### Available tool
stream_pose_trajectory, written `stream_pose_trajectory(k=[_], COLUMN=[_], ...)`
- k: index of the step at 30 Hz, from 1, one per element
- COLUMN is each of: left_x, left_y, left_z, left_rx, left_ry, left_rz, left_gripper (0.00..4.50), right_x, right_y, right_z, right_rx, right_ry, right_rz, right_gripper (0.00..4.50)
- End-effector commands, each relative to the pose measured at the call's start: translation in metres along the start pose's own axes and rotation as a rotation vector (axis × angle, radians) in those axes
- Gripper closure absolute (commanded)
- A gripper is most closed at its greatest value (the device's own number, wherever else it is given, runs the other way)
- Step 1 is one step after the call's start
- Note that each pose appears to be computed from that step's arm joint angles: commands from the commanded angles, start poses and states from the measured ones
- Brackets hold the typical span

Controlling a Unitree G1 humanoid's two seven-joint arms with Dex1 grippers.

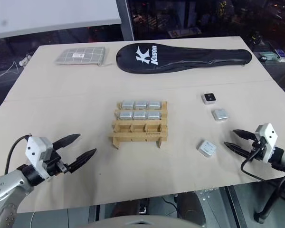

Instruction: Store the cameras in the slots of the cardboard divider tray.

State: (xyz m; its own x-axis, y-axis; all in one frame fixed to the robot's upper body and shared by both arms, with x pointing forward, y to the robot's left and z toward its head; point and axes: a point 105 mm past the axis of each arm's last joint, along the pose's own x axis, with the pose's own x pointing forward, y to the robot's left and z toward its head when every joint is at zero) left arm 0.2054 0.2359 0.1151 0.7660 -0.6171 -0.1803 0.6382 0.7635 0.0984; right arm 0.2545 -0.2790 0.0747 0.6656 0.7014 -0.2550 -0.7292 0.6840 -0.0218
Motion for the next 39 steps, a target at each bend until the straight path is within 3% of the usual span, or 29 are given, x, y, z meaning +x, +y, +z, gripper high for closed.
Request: stream_pose_trajectory(k=[1,7,12,26,28,30,34,39], left_x=[0.0,0.007,0.013,0.007,0.006,0.005,0.005,0.021], left_y=[-0.013,-0.036,-0.037,-0.029,-0.029,-0.03,-0.033,-0.03], left_z=[0.03,0.056,0.069,0.066,0.064,0.062,0.061,0.056], left_rx=[0.014,0.078,0.132,0.133,0.134,0.134,0.113,0.024], left_ry=[-0.093,-0.13,-0.145,-0.135,-0.132,-0.124,-0.132,-0.114], left_rz=[-0.131,-0.373,-0.437,-0.45,-0.453,-0.461,-0.467,-0.395], left_gripper=[0.0,0.0,0.0,0.0,0.0,0.0,0.0,0.0], right_x=[0.003,0.02,0.035,0.04,0.039,0.039,0.04,0.053], right_y=[0.02,0.058,0.066,0.067,0.065,0.064,0.064,0.057], right_z=[-0.002,0.002,0.0,-0.009,-0.009,-0.009,-0.006,0.025], right_rx=[-0.005,-0.055,-0.058,-0.047,-0.052,-0.056,-0.096,-0.313], right_ry=[0.022,0.031,0.015,0.007,0.003,0.0,0.002,-0.038], right_rz=[0.04,0.126,0.086,0.008,0.007,0.009,0.031,0.089], right_gripper=[0.89,0.89,0.89,0.89,1.95,2.59,2.58,2.58])
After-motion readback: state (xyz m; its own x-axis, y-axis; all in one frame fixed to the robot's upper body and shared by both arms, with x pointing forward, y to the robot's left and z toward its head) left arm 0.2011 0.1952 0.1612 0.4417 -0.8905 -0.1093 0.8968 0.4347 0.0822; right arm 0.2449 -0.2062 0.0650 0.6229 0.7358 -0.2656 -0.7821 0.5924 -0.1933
